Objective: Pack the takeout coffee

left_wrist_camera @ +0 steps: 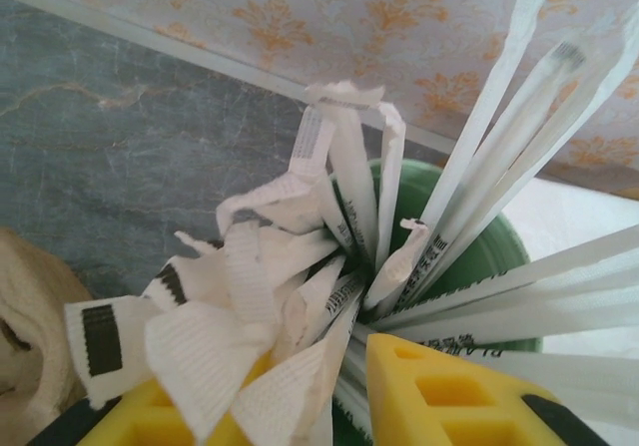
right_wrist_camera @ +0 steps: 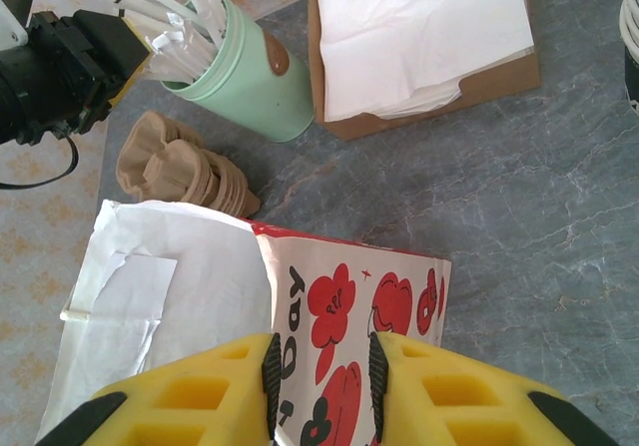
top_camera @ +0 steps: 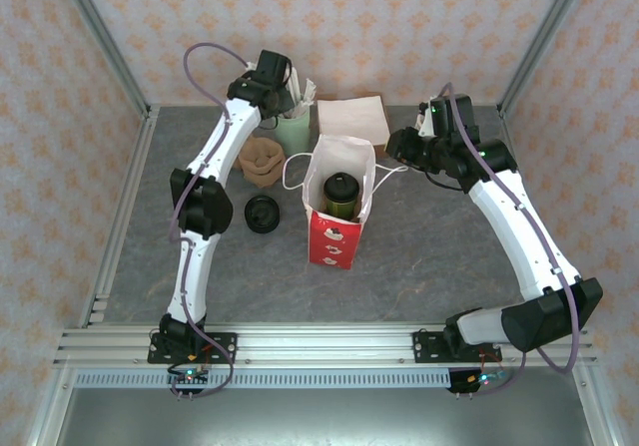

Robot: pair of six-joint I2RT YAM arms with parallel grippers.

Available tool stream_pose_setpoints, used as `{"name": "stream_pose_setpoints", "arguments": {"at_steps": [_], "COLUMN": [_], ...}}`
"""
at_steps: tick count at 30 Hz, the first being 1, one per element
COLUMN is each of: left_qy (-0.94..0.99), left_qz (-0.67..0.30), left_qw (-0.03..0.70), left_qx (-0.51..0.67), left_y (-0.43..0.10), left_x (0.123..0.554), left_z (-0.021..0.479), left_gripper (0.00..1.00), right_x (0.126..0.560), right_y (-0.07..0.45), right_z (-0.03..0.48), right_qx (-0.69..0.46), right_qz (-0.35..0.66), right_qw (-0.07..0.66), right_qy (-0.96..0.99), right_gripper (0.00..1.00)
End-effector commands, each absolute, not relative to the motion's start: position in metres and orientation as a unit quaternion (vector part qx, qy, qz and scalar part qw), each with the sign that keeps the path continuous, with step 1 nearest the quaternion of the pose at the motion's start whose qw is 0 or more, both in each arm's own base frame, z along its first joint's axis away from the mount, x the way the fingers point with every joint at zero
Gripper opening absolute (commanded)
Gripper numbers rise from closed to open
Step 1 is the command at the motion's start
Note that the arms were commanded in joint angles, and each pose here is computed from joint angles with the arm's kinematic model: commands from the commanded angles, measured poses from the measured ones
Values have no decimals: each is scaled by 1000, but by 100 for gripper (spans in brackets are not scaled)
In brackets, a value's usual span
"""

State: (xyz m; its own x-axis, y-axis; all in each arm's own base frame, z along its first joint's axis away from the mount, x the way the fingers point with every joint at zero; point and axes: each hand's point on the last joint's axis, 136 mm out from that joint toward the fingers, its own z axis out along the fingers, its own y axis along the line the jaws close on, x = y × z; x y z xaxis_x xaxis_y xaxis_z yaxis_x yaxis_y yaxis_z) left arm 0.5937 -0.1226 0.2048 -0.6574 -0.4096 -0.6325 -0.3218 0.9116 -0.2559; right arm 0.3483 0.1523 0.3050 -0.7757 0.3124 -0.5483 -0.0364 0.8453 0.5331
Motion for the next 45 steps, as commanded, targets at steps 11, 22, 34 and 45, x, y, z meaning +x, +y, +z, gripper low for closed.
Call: {"name": "stream_pose_setpoints", "arguments": {"at_steps": [11, 22, 34, 45], "left_qy": [898, 898, 892, 879], "left_qz": [-66, -74, -99, -109], "left_qw": [384, 383, 392, 424], "left_qx": [-203, -203, -201, -191], "left_y": [-111, -114, -120, -119], "left_x": [571, 571, 564, 545], "left_z": [237, 242, 264, 313], "left_gripper": [30, 20, 8, 7], "right_x": [352, 349, 348, 349], "right_y": [153, 152, 150, 150], "right_z": [301, 301, 306, 312], "right_qx": [70, 72, 67, 63], "right_qz": [262, 262, 261, 262], "right_qw": [335, 337, 344, 349], "right_qy": [902, 901, 900, 897], "right_gripper": [32, 32, 32, 32]}}
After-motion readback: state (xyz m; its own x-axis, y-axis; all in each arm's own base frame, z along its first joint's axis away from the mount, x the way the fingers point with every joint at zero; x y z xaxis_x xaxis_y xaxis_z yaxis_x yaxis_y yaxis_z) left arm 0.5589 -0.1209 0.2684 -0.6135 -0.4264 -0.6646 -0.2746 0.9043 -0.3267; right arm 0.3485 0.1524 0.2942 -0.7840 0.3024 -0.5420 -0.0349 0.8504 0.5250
